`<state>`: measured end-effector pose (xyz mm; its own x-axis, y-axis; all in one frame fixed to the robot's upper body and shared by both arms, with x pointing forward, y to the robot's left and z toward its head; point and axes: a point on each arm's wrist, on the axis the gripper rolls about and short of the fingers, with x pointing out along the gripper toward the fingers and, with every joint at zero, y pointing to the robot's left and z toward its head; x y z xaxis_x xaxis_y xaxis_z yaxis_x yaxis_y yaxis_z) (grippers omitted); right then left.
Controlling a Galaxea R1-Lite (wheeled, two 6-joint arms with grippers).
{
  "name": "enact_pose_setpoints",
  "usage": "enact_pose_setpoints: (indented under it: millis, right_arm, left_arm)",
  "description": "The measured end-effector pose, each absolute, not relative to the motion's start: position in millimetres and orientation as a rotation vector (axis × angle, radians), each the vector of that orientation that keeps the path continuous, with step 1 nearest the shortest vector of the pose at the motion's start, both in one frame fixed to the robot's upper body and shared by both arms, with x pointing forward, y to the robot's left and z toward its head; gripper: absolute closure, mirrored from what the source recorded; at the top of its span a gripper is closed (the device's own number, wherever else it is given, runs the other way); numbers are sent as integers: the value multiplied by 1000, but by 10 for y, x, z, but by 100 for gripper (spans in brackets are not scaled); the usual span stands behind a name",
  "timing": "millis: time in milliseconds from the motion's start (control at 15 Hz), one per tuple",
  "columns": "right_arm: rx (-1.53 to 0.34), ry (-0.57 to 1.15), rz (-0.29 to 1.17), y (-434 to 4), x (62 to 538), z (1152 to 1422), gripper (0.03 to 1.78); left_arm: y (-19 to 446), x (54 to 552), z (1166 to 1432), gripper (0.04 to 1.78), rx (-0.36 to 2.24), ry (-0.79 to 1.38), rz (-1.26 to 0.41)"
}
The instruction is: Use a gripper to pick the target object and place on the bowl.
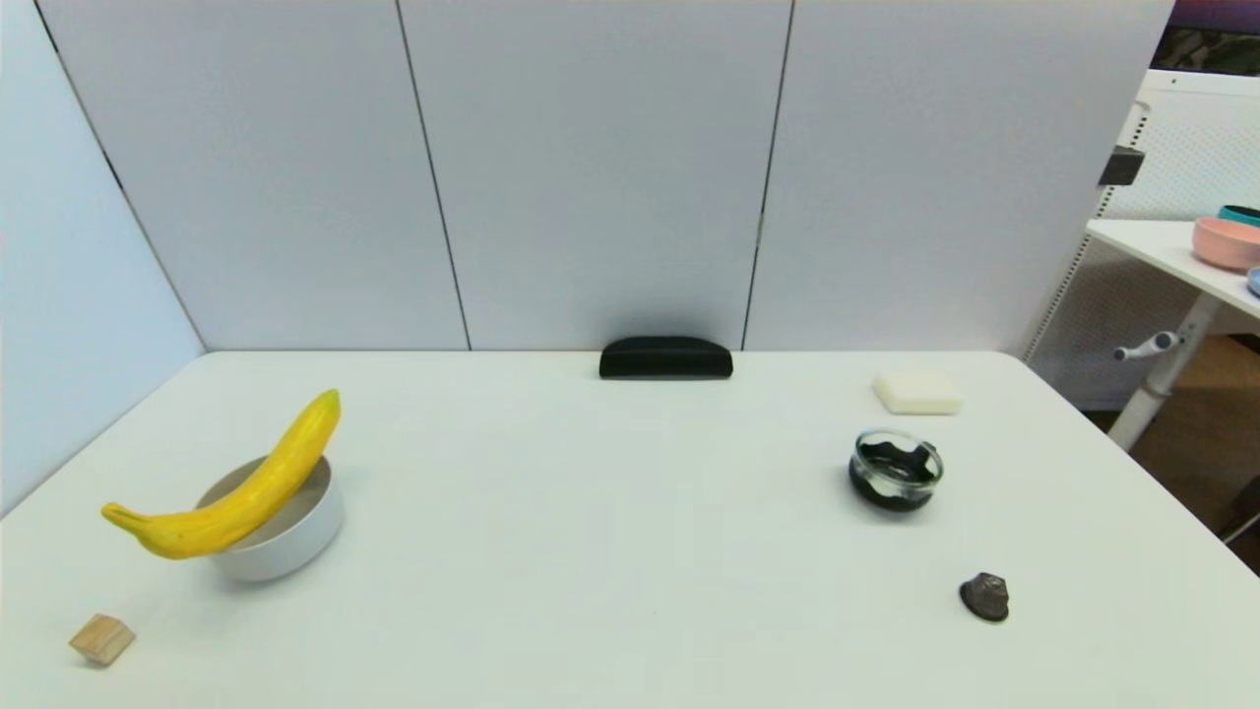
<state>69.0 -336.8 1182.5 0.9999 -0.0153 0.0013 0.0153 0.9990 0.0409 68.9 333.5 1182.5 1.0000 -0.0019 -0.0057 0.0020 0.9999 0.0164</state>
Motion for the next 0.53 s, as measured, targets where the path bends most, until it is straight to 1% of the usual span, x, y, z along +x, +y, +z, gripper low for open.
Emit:
enact_pose_setpoints:
  millis: [400,533]
  right_arm:
    - [18,-7,-9,-3367,690,11831,10]
    - [44,-2,-15,-3368,690,11826,10]
  left_arm:
    - [3335,689,11824,11,17,6,-2]
    - [3335,689,11824,11,17,6,-2]
